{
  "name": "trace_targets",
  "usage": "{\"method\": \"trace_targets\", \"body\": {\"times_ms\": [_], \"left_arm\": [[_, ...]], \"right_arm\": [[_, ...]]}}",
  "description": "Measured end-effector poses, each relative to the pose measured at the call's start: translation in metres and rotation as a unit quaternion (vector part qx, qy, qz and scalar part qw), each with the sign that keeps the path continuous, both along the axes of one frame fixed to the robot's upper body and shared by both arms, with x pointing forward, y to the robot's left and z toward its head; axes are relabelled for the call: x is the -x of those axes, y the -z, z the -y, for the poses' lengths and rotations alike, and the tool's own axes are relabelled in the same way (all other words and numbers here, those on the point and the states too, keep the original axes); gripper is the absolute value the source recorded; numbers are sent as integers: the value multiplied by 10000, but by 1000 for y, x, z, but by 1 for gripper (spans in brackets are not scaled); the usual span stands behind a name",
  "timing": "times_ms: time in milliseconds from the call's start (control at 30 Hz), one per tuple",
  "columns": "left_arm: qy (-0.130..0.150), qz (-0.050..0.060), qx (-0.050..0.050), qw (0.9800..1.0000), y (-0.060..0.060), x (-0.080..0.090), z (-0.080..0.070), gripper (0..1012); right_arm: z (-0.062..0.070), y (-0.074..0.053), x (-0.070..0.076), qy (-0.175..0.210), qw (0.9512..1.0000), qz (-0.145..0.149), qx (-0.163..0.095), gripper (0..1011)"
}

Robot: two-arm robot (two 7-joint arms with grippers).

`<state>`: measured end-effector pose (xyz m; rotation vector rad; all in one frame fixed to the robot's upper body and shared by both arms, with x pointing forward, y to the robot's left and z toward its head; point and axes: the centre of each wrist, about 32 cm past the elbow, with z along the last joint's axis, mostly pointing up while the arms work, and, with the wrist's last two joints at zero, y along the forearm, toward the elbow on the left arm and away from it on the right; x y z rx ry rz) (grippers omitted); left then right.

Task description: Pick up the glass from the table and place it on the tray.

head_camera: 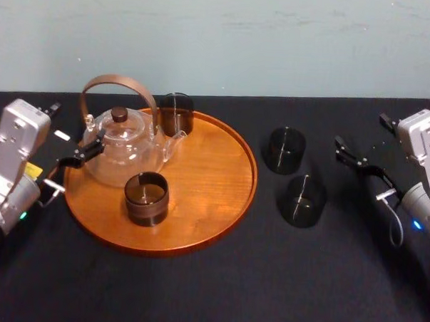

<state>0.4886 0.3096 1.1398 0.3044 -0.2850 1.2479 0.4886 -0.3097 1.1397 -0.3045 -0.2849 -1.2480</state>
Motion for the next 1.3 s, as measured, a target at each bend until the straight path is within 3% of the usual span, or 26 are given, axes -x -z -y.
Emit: {"method": "trace_targets", "body": {"times_ms": [1300], "left_arm": [[0, 0, 0, 10000, 0, 0, 0, 1001]], "right_arm": [[1, 0, 1, -74, 10000, -50, -15, 1002]]}}
